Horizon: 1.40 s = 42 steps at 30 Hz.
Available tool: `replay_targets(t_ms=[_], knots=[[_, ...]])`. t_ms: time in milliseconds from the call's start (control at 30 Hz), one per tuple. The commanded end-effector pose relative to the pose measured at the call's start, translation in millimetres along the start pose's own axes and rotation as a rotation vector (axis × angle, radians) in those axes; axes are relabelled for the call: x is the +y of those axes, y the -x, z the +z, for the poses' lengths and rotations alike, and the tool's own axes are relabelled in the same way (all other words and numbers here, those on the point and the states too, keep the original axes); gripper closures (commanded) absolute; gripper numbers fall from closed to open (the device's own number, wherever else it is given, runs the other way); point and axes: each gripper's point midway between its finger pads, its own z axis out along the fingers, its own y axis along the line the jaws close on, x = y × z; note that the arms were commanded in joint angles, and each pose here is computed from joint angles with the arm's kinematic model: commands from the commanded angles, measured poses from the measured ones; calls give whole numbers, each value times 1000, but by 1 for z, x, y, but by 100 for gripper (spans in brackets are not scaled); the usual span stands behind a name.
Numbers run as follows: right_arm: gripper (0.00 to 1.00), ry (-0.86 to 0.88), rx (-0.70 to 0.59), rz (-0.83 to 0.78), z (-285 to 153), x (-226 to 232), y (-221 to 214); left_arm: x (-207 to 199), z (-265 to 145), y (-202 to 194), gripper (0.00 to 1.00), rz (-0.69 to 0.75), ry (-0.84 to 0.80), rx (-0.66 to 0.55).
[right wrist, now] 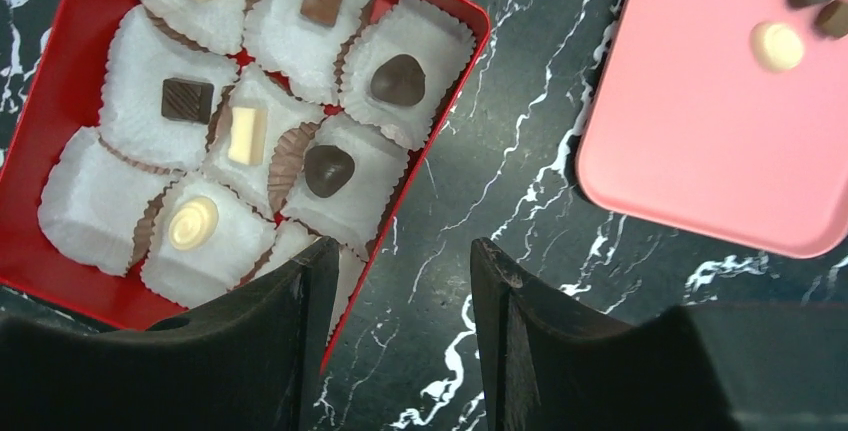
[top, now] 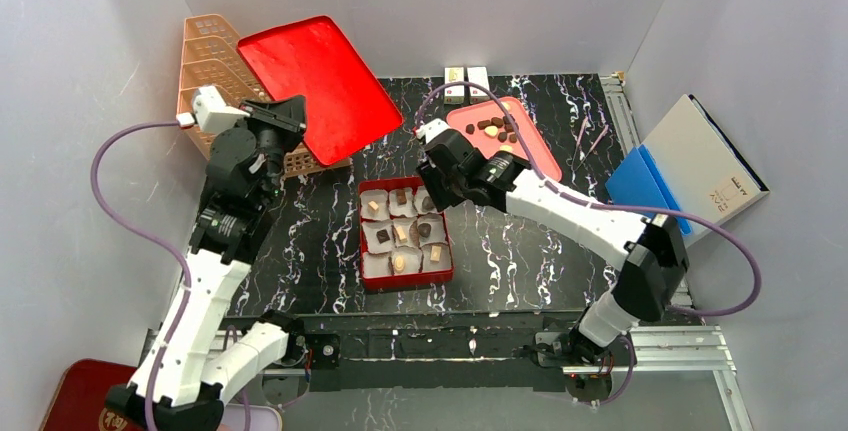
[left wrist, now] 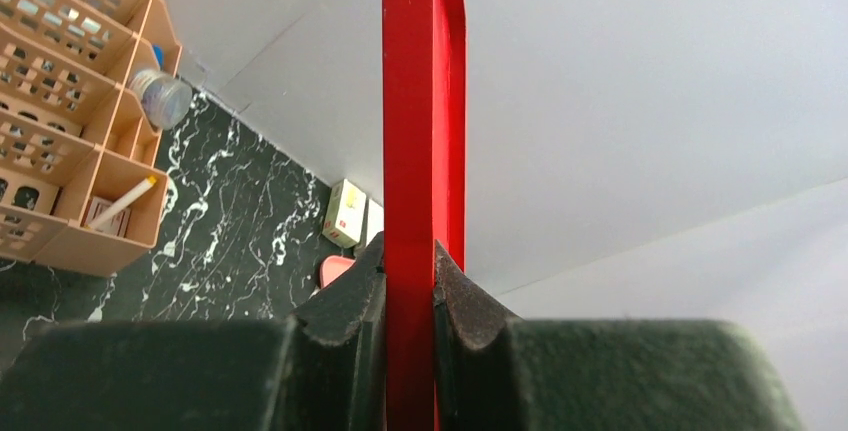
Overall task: Pack the chocolate
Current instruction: Move the packing box to the center of the board.
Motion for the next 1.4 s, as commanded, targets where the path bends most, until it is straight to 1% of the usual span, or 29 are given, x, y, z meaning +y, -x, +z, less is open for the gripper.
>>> replay_targets(t_ms=[0, 167, 367, 567, 767, 800, 833, 867, 933, 967, 1200, 1367], knots=[[42, 25, 4, 148, 18, -1, 3, -21, -21, 35, 100, -8, -86, -112], [43, 68, 57, 218, 44, -3, -15, -23, -34, 43, 100, -14, -113, -130], [44, 88, 124, 231, 75, 4, -36, -28, -42, 48, 100, -34, -153, -145], [44, 89, 159, 238, 100, 8, -40, -29, -48, 50, 100, -31, -166, -150], [46, 70, 176, 267, 118, -4, -38, -30, -54, 52, 100, -28, -183, -152], [49, 69, 180, 273, 121, -7, -39, -30, -55, 52, 100, -26, -185, -154], [56, 69, 185, 283, 124, -10, -39, -30, -55, 53, 100, -26, -187, -154], [68, 71, 192, 292, 127, -12, -40, -29, -56, 52, 100, -24, -186, -153], [96, 66, 203, 308, 134, -17, -41, -28, -56, 50, 100, -19, -185, -150], [99, 63, 204, 313, 137, -19, -40, -27, -55, 49, 100, -17, -184, -148], [99, 60, 204, 360, 158, -34, -27, -20, -52, 42, 100, 1, -173, -133], [99, 55, 179, 386, 171, -42, -8, -18, -50, 38, 100, 14, -167, -124]])
